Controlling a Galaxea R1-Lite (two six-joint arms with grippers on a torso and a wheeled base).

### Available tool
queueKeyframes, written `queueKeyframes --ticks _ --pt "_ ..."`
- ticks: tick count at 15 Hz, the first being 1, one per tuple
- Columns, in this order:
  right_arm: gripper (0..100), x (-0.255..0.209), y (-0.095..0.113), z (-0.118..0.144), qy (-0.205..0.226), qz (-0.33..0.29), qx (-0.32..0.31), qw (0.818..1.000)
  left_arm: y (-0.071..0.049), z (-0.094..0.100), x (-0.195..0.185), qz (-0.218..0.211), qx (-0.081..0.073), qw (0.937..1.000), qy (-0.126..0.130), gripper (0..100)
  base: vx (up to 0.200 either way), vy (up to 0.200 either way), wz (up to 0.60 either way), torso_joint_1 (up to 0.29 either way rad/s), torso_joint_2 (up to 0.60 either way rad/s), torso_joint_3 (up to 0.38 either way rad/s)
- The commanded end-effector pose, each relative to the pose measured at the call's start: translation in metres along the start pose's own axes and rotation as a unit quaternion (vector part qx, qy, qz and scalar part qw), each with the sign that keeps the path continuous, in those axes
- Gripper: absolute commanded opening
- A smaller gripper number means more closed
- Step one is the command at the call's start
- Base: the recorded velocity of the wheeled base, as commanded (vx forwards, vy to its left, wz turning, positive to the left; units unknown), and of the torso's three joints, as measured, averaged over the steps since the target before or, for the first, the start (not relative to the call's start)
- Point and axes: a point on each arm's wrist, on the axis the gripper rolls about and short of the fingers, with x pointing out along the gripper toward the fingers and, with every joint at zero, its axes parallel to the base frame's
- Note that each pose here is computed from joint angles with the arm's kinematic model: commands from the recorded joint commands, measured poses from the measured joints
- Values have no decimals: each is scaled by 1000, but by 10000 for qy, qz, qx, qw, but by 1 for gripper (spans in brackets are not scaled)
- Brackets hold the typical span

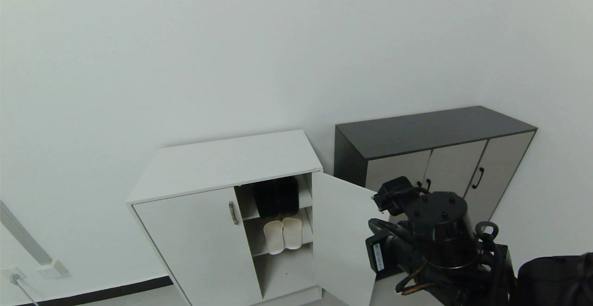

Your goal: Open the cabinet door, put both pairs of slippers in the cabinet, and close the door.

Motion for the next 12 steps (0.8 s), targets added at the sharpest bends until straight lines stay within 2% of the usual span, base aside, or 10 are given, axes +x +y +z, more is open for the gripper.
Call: queueKeyframes --ticks 1,7,10,12 --pt "0 0 0 -1 7 6 -10 10000 0 0 0 0 -1 10000 -1 0 -200 0 0 -2 2 2" --pt "0 -1 0 -3 7 14 -52 10000 0 0 0 0 -1 10000 -1 0 -200 0 0 7 3 -1" --pt "0 2 -2 -1 -67 -33 -34 10000 0 0 0 0 7 10000 -1 0 0 0 0 0 0 0" --pt "0 21 -14 4 -79 -367 44 9993 0 0 0 0 -1 10000 -1 0 0 0 0 0 0 0"
